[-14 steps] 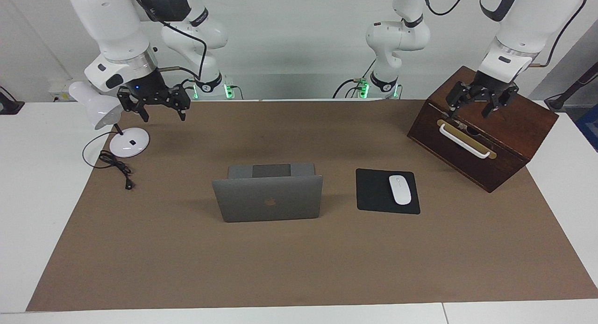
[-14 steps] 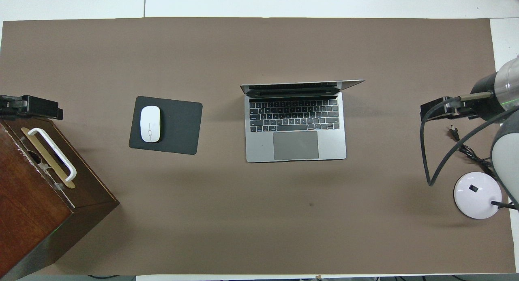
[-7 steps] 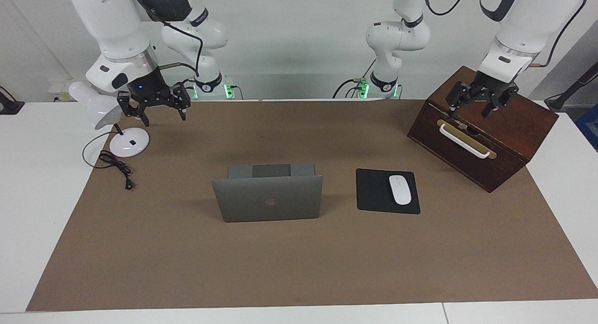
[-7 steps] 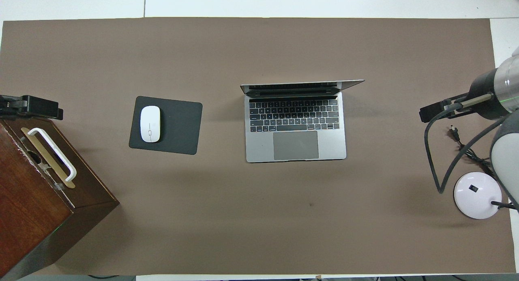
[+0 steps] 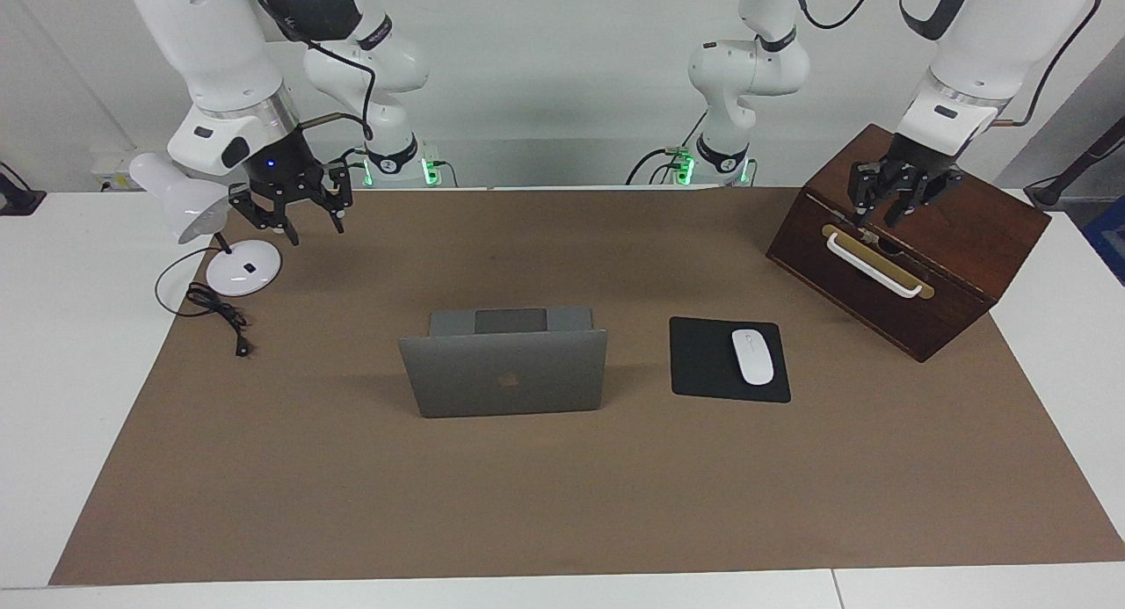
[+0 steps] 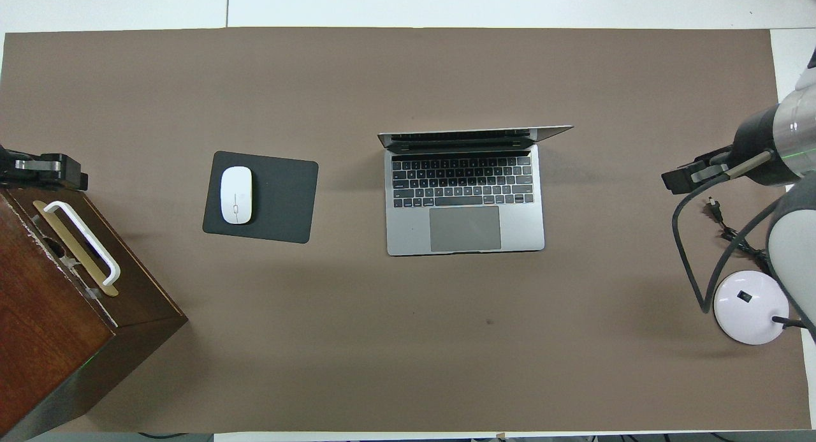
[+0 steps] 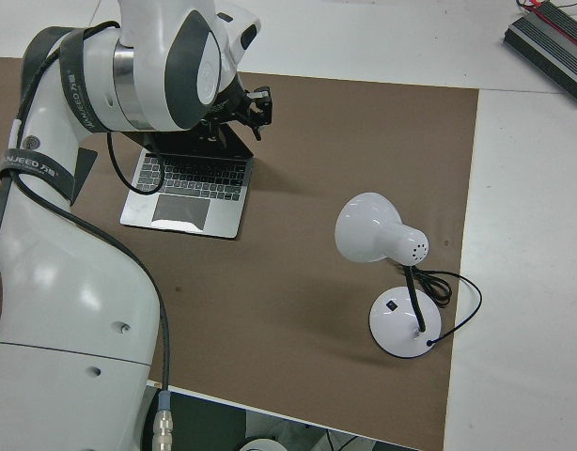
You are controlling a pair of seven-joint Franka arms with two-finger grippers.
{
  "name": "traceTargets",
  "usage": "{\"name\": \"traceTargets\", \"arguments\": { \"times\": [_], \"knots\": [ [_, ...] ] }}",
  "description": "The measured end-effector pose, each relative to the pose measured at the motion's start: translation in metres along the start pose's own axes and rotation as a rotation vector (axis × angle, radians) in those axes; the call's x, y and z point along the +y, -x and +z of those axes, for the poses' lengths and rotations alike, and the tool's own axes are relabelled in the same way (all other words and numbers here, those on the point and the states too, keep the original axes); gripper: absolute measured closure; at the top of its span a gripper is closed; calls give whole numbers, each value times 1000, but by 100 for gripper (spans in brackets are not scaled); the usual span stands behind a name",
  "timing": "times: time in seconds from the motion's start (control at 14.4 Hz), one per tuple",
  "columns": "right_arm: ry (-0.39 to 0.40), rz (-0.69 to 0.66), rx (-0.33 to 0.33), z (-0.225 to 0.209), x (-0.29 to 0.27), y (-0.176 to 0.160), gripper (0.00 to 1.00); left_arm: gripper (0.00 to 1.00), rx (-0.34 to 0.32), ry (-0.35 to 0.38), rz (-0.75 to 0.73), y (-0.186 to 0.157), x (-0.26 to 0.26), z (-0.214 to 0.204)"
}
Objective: Close laptop with both arms
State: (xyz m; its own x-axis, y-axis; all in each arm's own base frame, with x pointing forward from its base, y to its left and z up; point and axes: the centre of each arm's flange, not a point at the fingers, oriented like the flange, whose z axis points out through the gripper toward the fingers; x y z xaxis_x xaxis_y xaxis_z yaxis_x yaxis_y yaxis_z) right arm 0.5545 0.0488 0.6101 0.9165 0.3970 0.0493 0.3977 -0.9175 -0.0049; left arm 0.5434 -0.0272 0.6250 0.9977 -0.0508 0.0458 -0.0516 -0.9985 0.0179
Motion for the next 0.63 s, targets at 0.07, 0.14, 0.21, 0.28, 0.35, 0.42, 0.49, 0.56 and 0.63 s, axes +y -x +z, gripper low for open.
{"name": "traceTargets", "arguments": {
  "times": [0.07,0.14,0.21,0.28,0.35,0.42,0.49,0.56,0.63],
  "knots": [
    [8,-88,21,-1,-1,-3,40,78,0,0,-36,0,1,0],
    [15,-176,36,-1,-1,-5,40,89,2,0,-79,0,3,0],
    [20,-246,43,0,0,-7,40,99,7,0,-110,-1,7,-1],
    [24,-288,49,1,1,-8,40,99,14,1,-127,-1,10,-1],
    [27,-315,53,2,1,-10,38,99,18,2,-136,-2,13,-1],
    [30,-338,56,3,1,-11,40,99,21,2,-142,-2,14,-2],
    [34,-363,62,5,2,-13,40,99,27,3,-147,-3,14,-2],
    [39,-388,70,7,2,-16,40,99,34,3,-150,-3,14,-3],
    [43,-406,76,9,1,-19,42,99,38,4,-151,-4,14,-3]
  ]
}}
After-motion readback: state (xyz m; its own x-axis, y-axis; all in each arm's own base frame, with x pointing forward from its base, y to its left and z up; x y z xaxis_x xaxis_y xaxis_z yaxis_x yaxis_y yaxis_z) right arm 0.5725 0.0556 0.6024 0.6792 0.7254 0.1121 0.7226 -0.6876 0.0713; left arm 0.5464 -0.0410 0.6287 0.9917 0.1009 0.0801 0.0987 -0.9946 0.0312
